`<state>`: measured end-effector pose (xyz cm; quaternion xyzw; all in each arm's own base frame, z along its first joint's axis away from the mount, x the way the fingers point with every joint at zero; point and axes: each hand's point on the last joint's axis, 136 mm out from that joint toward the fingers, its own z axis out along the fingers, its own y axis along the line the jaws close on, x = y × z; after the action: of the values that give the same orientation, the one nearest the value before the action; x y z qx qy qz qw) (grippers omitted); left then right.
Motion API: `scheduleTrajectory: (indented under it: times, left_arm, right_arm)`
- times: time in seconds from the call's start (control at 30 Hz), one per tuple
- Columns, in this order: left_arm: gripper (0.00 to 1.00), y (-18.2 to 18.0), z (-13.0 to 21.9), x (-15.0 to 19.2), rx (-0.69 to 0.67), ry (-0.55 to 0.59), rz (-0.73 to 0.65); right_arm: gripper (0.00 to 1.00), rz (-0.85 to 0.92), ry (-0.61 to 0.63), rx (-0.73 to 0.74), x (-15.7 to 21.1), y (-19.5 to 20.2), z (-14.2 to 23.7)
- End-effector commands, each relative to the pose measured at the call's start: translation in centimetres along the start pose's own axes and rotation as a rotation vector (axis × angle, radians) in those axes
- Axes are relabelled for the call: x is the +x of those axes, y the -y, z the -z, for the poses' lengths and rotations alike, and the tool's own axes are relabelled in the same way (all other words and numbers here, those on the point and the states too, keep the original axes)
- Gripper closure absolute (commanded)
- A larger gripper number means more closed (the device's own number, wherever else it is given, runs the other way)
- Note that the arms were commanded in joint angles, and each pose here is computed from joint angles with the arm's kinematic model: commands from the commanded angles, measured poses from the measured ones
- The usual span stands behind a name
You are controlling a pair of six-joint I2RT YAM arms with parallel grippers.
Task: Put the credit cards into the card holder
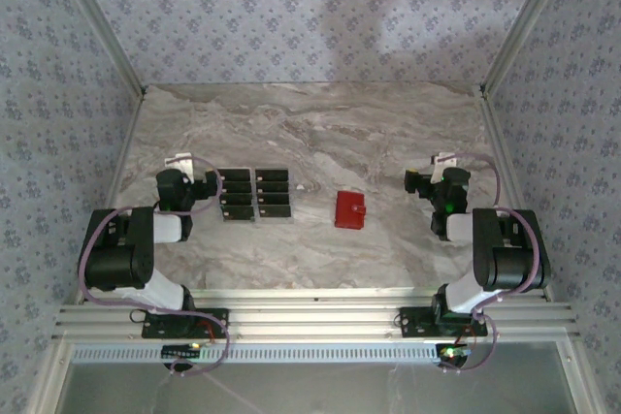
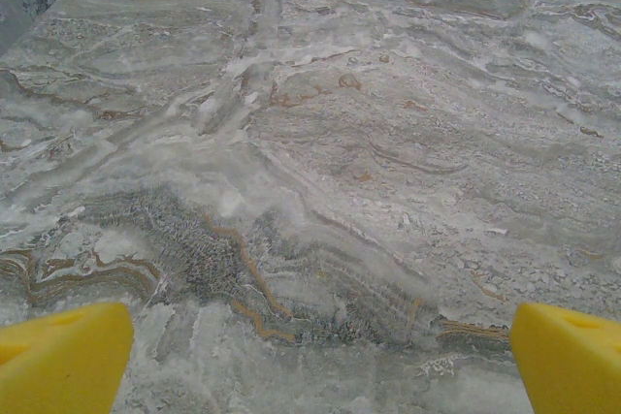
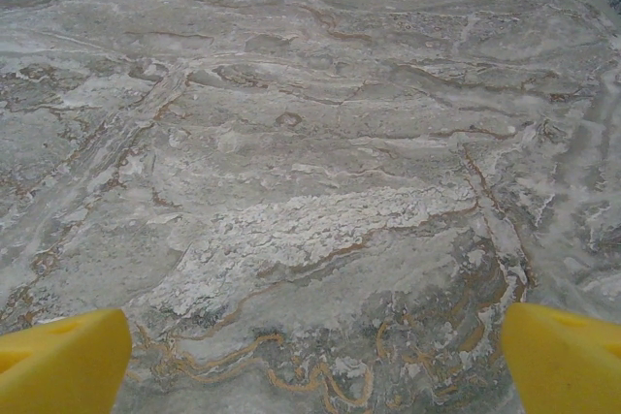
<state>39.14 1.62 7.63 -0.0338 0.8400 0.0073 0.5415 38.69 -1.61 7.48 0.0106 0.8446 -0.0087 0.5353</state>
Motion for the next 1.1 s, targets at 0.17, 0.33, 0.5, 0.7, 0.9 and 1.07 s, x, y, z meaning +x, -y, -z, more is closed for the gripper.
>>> scheduleTrajectory:
  times: [0.17,0.33,0.5,0.7,0.9,1.07]
  left_arm:
    - [0.00,-3.4,1.5,-3.2,-0.174,0.032,0.103]
    - [0.00,-7.0,3.6,-5.4,-0.307,-0.029,0.244]
    - [0.00,-5.2,6.2,-7.7,-0.220,-0.100,0.371]
    - [0.00,0.2,8.2,-8.0,0.023,-0.170,0.508]
    - [0.00,5.9,9.9,-6.2,0.187,-0.226,0.475]
    - [0.00,6.8,10.5,-4.6,0.216,-0.222,0.508]
  right_arm:
    - [0.00,-0.117,-0.028,0.140,-4.6,2.6,2.5]
    - [0.00,-0.483,-0.209,0.186,-4.8,3.9,3.9]
    - [0.00,-0.545,-0.245,-0.097,-7.4,-0.9,5.0]
    - [0.02,-0.378,-0.393,-0.273,-8.3,-10.4,7.8]
    - [0.04,-0.201,-0.511,-0.388,-6.4,-19.7,9.9]
    - [0.03,-0.031,-0.562,-0.443,-3.7,-26.3,11.1]
